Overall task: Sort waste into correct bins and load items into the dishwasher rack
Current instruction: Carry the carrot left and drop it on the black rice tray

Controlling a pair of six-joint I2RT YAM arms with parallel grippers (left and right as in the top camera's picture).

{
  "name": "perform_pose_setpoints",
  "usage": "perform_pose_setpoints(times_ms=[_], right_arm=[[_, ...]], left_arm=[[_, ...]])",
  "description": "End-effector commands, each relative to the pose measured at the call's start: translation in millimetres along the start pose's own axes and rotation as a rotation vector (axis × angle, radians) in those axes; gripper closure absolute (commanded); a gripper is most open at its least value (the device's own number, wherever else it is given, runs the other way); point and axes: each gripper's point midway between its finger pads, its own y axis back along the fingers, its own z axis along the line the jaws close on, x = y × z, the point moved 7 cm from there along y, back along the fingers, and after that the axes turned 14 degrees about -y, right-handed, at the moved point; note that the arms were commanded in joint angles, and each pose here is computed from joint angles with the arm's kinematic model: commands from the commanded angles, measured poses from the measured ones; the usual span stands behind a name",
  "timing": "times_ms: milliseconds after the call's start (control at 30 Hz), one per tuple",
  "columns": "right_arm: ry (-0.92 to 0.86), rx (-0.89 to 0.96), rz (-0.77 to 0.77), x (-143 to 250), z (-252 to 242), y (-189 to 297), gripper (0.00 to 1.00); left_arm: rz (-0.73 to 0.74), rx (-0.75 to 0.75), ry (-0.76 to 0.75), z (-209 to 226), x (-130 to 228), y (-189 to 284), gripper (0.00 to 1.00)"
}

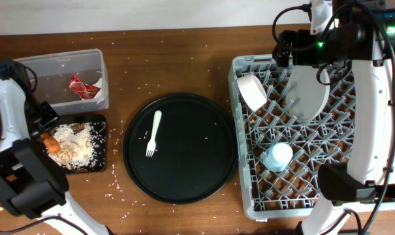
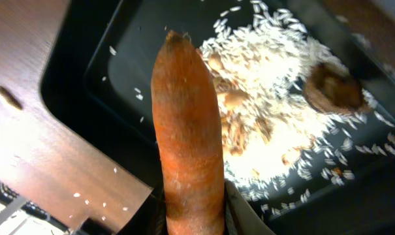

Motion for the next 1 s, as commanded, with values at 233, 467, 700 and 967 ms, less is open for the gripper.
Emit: perform_pose_setpoints(times_ms=[233, 467, 700, 967], right_arm=[[0.002, 0.011, 0.001, 0, -1, 0, 0.01], [0.002, 0.011, 0.001, 0, -1, 0, 0.01], [0.010, -0.080, 0.035, 5, 11, 0, 0.01], [0.234, -0.201, 0.136, 42, 105, -40, 0.04]], left_arm=[[0.015, -0.010, 0.037, -12, 12, -75, 0.56], [-0.041, -0.007, 0.027, -4, 3, -37, 0.16], [-0.286, 0.116, -0.151, -38, 4, 63, 0.16], [-0.399, 0.164, -0.482, -121, 14, 86, 0.13]])
